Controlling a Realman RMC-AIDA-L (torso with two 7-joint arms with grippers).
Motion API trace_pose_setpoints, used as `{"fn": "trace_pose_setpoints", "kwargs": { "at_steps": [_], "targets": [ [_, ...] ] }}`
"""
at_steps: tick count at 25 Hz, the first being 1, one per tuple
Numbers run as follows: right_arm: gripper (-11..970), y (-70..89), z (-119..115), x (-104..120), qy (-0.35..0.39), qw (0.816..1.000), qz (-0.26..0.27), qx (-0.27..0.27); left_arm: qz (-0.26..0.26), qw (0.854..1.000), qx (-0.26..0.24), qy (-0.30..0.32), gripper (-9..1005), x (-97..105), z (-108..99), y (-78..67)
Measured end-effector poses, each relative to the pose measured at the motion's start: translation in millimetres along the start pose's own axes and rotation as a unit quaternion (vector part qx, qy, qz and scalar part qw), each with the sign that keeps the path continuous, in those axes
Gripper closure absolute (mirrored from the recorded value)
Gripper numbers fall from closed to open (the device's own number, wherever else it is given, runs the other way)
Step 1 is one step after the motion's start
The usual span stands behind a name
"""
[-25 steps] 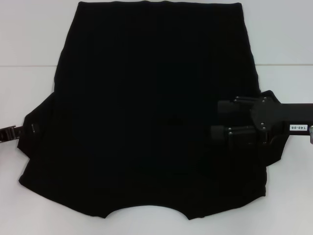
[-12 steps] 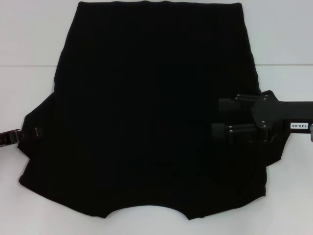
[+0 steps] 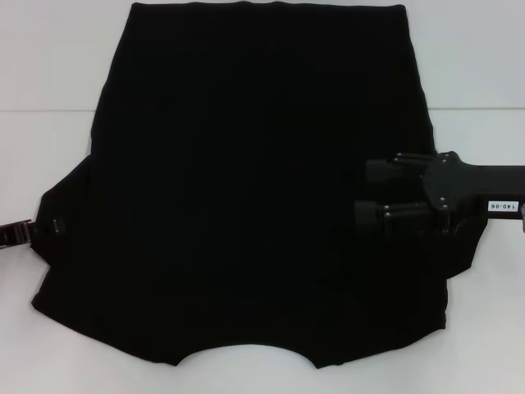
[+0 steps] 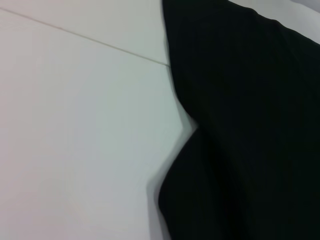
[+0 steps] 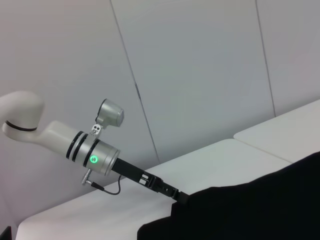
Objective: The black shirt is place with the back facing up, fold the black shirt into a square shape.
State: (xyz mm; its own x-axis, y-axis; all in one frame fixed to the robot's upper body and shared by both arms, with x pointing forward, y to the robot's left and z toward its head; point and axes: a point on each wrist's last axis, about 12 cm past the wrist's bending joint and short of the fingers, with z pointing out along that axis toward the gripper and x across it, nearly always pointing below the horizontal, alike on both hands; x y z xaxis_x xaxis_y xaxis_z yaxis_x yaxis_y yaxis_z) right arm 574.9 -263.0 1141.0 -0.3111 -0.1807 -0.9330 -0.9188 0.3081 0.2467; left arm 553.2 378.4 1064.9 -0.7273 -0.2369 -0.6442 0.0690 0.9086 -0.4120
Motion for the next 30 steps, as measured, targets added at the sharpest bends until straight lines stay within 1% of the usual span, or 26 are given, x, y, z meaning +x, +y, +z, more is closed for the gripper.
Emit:
{"fn": "trace_pose_setpoints", "kwargs": {
  "at_steps": [3, 11, 17, 22, 28, 30],
  "targets": [
    [47, 0.0, -0.1, -1.1, -0.005, 1.000, -0.001, 0.000, 0.003, 1.000, -0.005, 0.002, 261, -0.4, -0.2, 1.2],
    [45, 0.0, -0.7, -1.8, -0.009, 1.000, -0.004, 0.001, 0.010, 1.000, -0.018, 0.004, 489, -1.2, 1.5, 2.5],
    [47, 0.0, 0.0, -2.8, -0.011, 1.000, -0.004, 0.000, 0.010, 1.000, -0.017, 0.008, 717, 0.3, 3.5, 1.9],
    [48, -0.4, 0.1, -3.7, -0.016, 1.000, -0.006, 0.002, 0.012, 1.000, -0.019, 0.007, 954, -0.6, 3.0, 2.2],
    [49, -0.8, 0.0, -3.9, -0.018, 1.000, -0.006, 0.005, 0.011, 1.000, -0.023, -0.002, 989, -3.5, 0.0, 4.4],
    [50, -1.2, -0.3, -4.8, -0.023, 1.000, -0.005, 0.007, 0.009, 0.999, -0.033, -0.010, 995, -6.2, -3.6, 7.4]
  ]
}}
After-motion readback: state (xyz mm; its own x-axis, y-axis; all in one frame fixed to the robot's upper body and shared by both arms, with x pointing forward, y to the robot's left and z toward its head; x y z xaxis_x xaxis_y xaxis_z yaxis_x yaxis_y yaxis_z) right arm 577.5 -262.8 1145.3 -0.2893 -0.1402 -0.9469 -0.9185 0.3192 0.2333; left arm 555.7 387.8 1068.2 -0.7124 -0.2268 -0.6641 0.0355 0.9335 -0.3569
